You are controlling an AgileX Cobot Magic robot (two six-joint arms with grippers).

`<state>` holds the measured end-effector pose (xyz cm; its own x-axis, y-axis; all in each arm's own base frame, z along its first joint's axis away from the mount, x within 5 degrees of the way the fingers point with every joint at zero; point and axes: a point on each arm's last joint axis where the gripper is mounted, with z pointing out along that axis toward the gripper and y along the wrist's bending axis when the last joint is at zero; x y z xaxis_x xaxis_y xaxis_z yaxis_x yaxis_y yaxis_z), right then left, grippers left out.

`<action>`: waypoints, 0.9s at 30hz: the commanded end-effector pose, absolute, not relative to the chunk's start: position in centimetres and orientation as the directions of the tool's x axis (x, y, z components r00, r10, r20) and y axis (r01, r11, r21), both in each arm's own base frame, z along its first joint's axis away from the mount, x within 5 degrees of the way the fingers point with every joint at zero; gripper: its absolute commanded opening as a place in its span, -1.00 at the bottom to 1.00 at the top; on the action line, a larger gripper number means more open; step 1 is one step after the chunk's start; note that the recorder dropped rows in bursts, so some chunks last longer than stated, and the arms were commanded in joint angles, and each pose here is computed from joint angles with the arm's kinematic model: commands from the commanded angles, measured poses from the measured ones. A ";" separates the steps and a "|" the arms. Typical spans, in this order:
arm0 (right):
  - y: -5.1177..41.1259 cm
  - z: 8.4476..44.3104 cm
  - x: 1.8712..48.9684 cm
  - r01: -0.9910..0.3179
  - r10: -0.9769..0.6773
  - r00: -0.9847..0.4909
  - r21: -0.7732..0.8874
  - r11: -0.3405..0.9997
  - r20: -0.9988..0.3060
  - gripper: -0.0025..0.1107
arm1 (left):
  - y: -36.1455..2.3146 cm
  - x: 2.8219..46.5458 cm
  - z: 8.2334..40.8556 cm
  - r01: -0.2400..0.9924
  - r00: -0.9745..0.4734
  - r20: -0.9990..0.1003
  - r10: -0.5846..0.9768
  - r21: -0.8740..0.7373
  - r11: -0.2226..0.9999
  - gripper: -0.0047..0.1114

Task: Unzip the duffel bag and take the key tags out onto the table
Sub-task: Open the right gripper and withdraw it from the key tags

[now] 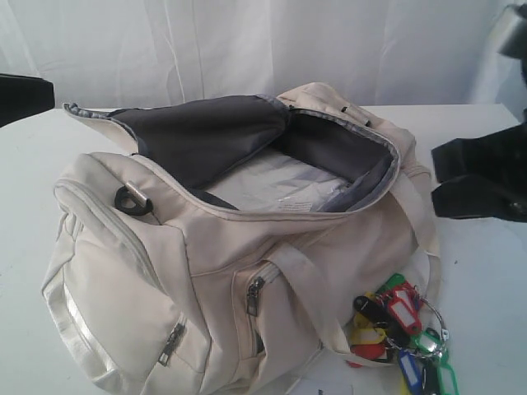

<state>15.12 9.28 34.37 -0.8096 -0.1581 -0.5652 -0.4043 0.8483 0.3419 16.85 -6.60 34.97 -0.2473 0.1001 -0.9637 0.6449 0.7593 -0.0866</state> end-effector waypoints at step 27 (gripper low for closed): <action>7.1 37.9 10.3 -0.478 -0.105 -0.657 0.304 0.824 -0.746 -0.95 | -6.6 16.8 34.9 0.641 -0.251 -0.964 0.083 -0.102 0.761 -0.92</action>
